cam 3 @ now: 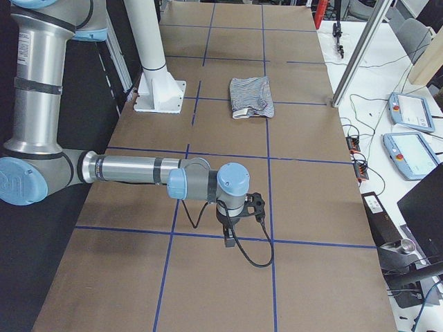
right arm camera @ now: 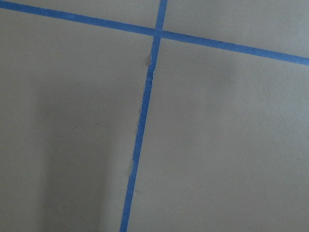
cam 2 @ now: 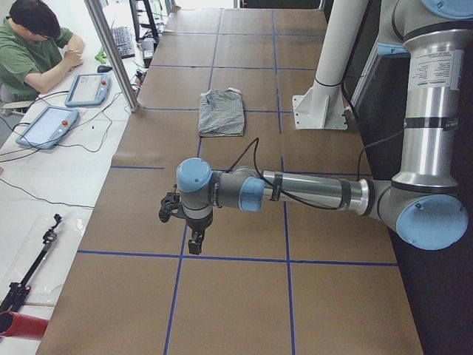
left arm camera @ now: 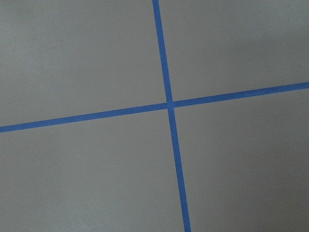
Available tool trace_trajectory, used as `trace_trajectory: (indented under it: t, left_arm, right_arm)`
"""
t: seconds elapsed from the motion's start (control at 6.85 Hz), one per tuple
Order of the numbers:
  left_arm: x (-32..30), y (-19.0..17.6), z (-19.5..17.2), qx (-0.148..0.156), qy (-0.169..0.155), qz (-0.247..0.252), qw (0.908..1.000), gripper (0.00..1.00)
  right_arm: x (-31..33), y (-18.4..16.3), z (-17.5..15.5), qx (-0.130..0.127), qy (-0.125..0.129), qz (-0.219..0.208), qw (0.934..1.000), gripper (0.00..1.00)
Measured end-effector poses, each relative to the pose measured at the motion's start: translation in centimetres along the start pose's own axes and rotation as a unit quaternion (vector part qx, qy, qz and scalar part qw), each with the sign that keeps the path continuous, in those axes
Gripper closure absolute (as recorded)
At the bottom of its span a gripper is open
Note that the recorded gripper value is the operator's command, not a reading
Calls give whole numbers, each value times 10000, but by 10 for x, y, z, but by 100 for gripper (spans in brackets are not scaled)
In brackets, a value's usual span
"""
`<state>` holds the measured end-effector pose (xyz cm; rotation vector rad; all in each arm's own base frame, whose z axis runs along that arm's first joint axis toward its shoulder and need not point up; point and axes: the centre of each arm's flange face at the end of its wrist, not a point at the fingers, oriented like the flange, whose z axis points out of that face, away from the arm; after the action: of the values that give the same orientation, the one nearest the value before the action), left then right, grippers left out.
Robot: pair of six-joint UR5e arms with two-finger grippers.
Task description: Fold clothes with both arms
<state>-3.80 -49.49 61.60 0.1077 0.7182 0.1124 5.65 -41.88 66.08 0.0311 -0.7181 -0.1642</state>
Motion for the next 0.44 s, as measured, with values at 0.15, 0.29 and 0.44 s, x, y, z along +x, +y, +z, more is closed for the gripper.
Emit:
trace_trajectory:
  t: [0.15,0.29,0.44]
  left_arm:
    - [-1,0,1,-10,1,-13,10000,0]
    - [-2,0,2,-22,1,-26,10000,0]
    - [-2,1,3,-30,1,-34,10000,0]
  right_arm:
    - [0,0,0,1,0,0,10000,0]
    - [0,0,0,2,0,-1,10000,0]
    - [0,0,0,-2,-2,-1,10000,0]
